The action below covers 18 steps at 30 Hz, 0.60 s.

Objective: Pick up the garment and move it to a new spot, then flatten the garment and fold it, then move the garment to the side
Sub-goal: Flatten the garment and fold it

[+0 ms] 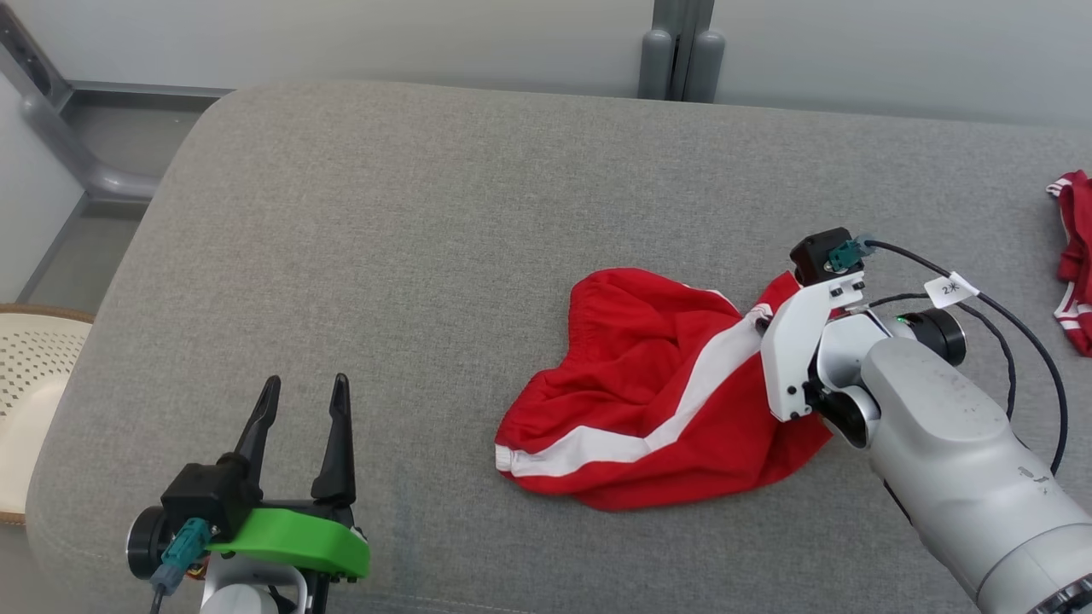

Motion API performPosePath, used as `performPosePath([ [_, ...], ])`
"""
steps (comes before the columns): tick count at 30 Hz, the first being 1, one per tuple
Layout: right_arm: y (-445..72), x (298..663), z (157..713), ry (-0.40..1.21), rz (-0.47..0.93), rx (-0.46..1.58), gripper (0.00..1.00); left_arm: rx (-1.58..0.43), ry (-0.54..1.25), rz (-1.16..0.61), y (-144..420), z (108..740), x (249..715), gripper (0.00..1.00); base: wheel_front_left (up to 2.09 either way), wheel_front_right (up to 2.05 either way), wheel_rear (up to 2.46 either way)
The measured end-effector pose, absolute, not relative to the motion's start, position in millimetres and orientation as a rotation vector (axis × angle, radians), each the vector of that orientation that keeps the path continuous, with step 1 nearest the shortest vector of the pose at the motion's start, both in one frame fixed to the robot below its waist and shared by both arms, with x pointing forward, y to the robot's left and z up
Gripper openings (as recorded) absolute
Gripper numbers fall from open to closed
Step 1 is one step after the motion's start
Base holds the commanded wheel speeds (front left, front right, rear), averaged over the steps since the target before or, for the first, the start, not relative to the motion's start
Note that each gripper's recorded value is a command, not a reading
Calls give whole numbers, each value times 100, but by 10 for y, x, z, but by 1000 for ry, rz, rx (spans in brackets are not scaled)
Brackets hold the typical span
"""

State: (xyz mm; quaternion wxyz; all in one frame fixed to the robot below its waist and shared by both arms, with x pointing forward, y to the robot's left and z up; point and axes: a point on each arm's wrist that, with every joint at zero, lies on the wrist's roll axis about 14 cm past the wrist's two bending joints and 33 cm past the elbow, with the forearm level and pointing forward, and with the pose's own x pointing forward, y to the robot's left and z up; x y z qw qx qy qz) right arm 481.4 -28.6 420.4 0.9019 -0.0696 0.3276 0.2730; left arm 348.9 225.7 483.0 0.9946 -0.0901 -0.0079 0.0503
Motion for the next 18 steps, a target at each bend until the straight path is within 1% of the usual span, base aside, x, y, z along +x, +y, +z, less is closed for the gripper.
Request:
performPosePath([
  [2,-285,4851,4285,629,565,-133,0,-182,-19,98,2248,4838,3494,100,0,0,0],
  [9,-395,5023,4814,328,549,-104,0,-191,-21,92,2220,4834,3465,100,0,0,0],
  [15,-661,4891,4972,182,508,-62,0,-193,-21,50,2084,4837,3491,100,0,0,0],
  [18,-847,4745,4932,150,472,-29,0,-195,-13,24,1999,4815,3501,100,0,0,0],
])
